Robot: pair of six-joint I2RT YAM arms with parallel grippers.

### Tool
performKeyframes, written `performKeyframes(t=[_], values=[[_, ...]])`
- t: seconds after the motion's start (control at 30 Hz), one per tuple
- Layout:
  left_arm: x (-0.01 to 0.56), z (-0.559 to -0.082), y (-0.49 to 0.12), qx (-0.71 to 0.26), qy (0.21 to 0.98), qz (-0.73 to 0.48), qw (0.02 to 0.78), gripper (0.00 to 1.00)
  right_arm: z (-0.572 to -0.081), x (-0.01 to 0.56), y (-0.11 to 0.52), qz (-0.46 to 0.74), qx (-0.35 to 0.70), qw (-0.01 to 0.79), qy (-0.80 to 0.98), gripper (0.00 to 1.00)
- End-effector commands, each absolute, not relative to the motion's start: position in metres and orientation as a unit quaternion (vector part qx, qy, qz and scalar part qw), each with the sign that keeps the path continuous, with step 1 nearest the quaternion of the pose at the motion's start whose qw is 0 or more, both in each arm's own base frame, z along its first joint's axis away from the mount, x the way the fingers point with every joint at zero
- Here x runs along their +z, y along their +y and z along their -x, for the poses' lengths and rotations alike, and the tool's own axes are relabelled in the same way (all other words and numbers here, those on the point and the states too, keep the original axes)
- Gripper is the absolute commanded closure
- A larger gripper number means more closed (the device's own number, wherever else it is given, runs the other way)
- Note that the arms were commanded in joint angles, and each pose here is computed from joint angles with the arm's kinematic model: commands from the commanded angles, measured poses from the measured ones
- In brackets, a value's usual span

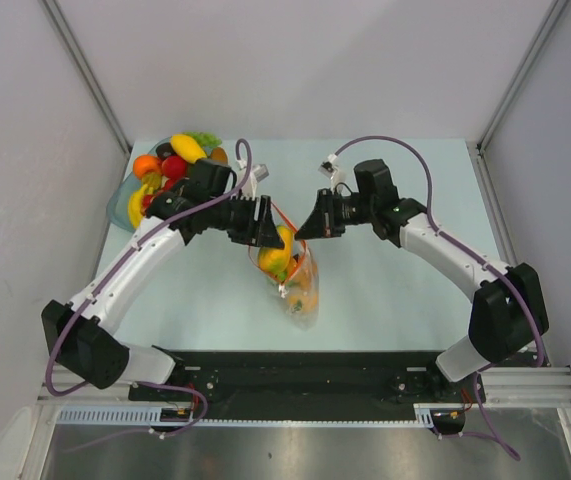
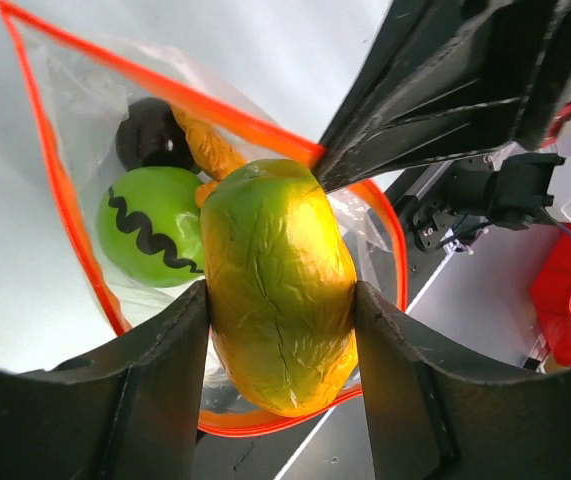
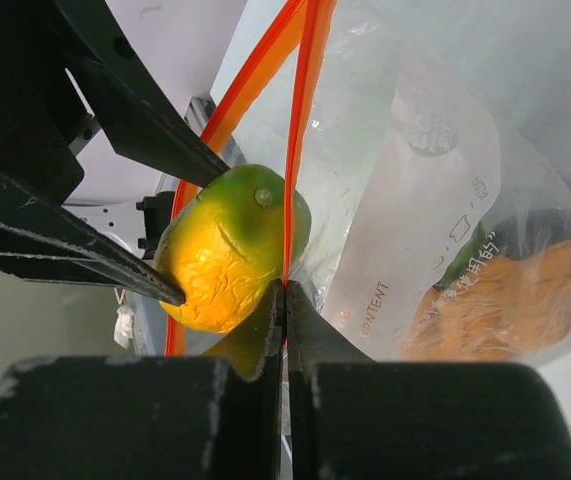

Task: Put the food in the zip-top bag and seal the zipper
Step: Place the fake fruit in the zipper food storage bag, then pick up the fake fruit from the bin.

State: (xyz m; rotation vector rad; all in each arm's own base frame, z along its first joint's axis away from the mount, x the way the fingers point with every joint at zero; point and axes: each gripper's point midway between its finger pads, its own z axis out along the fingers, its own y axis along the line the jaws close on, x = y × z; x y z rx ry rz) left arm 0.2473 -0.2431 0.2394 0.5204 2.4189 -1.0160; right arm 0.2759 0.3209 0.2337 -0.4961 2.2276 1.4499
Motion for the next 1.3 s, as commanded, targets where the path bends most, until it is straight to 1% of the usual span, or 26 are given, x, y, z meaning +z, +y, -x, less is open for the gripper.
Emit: performKeyframes(t=[0.0,0.03,0.07,0.13,0.17,0.2,0.23,0.37,0.4,0.47,0.6,0.73,0.77,0.9,0.93,1.03,1.07,1.1,1.2,1.27], values=[[0.25,-0.248,-0.242,-0.367,0.879,-0.176,0.249,0.59,-0.276,0.264,0.318,0.188,0.54,0.246,0.783,1.0],[0.255,-0.251,-0.24,-0.363,0.878,-0.174,0.258,0.5,-0.276,0.263,0.318,0.189,0.539,0.245,0.783,1.0],[0.258,-0.252,-0.237,-0.358,0.878,-0.175,0.264,0.4,-0.276,0.264,0.317,0.188,0.54,0.247,0.782,1.0],[0.27,-0.259,-0.23,-0.348,0.877,-0.168,0.286,0.25,-0.276,0.265,0.315,0.188,0.541,0.247,0.782,1.0],[0.274,-0.261,-0.227,-0.346,0.875,-0.168,0.293,0.11,-0.276,0.266,0.314,0.19,0.542,0.248,0.78,1.0],[0.279,-0.269,-0.219,-0.338,0.876,-0.155,0.307,0.02,-0.275,0.268,0.313,0.194,0.542,0.251,0.778,1.0],[0.288,-0.275,-0.214,-0.337,0.872,-0.151,0.321,0.0,-0.275,0.267,0.312,0.194,0.541,0.251,0.779,1.0],[0.302,-0.313,-0.17,-0.302,0.872,-0.109,0.37,0.0,-0.275,0.266,0.307,0.197,0.541,0.249,0.779,1.0],[0.303,-0.329,-0.145,-0.288,0.874,-0.078,0.383,0.0,-0.276,0.264,0.306,0.195,0.54,0.248,0.78,1.0],[0.307,-0.351,-0.118,-0.26,0.875,-0.068,0.404,0.0,-0.276,0.264,0.304,0.194,0.538,0.249,0.781,1.0],[0.311,-0.391,-0.041,-0.151,0.881,-0.041,0.446,0.01,-0.275,0.263,0.303,0.196,0.536,0.251,0.782,1.0],[0.302,-0.411,0.013,-0.101,0.885,-0.024,0.454,0.04,-0.276,0.261,0.302,0.194,0.533,0.252,0.784,1.0],[0.29,-0.416,0.018,-0.098,0.893,-0.026,0.438,0.05,-0.276,0.26,0.302,0.194,0.533,0.25,0.785,1.0],[0.261,-0.426,0.037,-0.072,0.909,-0.069,0.404,0.18,-0.277,0.257,0.302,0.192,0.533,0.248,0.786,1.0],[0.258,-0.429,0.04,-0.064,0.91,-0.081,0.4,0.24,-0.277,0.257,0.303,0.192,0.532,0.249,0.786,1.0],[0.241,-0.438,0.049,-0.052,0.918,-0.089,0.383,0.34,-0.277,0.255,0.302,0.192,0.531,0.246,0.788,1.0],[0.235,-0.441,0.051,-0.051,0.92,-0.091,0.378,0.36,-0.277,0.255,0.302,0.193,0.531,0.247,0.788,1.0],[0.233,-0.442,0.051,-0.048,0.92,-0.099,0.377,0.4,-0.277,0.254,0.303,0.192,0.53,0.245,0.789,1.0],[0.221,-0.443,0.05,-0.054,0.924,-0.109,0.363,0.47,-0.278,0.253,0.303,0.192,0.529,0.244,0.79,1.0],[0.215,-0.443,0.048,-0.061,0.926,-0.113,0.356,0.47,-0.279,0.251,0.303,0.191,0.528,0.242,0.791,1.0]])
